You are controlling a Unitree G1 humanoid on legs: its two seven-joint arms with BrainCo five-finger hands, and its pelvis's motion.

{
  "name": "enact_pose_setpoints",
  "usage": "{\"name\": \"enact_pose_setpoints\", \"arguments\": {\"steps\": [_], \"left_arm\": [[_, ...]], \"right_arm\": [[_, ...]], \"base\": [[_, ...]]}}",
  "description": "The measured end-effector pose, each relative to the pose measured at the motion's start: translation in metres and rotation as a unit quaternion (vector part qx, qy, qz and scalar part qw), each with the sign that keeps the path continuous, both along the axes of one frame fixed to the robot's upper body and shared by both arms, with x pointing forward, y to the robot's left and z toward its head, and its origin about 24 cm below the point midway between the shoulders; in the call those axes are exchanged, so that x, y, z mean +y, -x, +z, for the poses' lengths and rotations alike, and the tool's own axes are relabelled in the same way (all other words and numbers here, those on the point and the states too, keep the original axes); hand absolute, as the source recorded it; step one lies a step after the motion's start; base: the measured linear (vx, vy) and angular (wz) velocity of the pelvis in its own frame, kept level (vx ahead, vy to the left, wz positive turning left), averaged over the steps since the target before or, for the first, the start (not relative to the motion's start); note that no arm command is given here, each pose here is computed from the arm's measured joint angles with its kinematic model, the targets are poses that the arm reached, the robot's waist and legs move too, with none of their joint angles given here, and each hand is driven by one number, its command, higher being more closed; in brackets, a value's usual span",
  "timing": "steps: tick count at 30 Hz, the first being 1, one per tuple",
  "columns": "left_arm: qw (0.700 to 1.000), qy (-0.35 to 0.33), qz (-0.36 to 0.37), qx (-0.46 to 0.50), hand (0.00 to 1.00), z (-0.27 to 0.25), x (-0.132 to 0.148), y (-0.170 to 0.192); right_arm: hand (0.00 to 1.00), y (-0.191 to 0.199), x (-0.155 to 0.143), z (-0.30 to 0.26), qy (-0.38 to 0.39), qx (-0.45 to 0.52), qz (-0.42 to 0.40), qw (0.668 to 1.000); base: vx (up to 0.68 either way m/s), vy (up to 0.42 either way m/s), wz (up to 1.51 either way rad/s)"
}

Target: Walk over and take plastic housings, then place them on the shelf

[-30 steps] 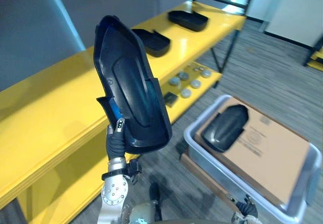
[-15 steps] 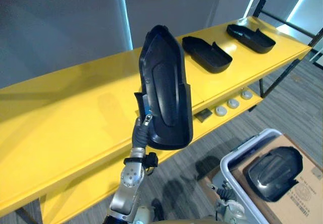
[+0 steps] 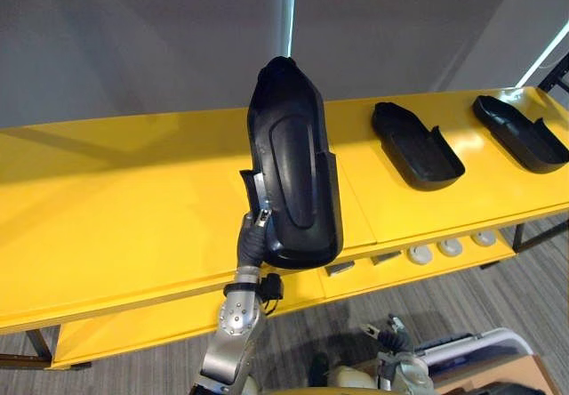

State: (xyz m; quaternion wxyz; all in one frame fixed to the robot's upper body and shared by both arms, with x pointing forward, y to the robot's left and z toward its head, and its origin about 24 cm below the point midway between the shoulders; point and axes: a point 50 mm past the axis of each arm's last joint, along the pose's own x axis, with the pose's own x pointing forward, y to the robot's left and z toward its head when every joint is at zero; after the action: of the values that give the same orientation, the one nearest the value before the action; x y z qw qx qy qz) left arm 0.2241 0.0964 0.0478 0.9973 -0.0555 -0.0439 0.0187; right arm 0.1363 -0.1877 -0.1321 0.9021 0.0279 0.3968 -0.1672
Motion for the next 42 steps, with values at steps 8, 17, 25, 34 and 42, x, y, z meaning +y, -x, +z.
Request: {"name": "enact_pose_setpoints", "arguments": {"steps": [8, 17, 25, 34, 42], "left_arm": [[0.991, -0.068, 0.104, 0.045, 1.00, -0.016, 0.039, -0.035], [0.977, -0.103, 0.176, 0.069, 1.00, -0.015, 0.068, -0.061], [0.970, -0.103, 0.204, 0.081, 0.00, -0.014, 0.080, -0.070], [0.964, -0.084, 0.236, 0.086, 0.00, -0.007, 0.082, -0.085], [0.959, -0.045, 0.263, 0.095, 0.00, -0.007, 0.093, -0.085]], "right_arm": [[0.00, -0.006, 0.007, 0.000, -0.005, -0.003, 0.033, 0.999], [0.00, -0.004, 0.004, -0.001, 0.008, 0.007, 0.048, 0.999], [0.00, -0.003, 0.001, -0.001, 0.008, 0.007, 0.057, 0.998], [0.00, -0.003, 0.001, -0.001, 0.007, 0.007, 0.058, 0.998], [0.00, -0.011, 0.003, 0.001, 0.001, -0.003, 0.066, 0.998]], "base": [[-0.05, 0.027, 0.03], [-0.12, 0.013, -0.05], [-0.03, 0.007, -0.06], [0.05, 0.033, -0.04], [0.03, 0.041, -0.04]]}}
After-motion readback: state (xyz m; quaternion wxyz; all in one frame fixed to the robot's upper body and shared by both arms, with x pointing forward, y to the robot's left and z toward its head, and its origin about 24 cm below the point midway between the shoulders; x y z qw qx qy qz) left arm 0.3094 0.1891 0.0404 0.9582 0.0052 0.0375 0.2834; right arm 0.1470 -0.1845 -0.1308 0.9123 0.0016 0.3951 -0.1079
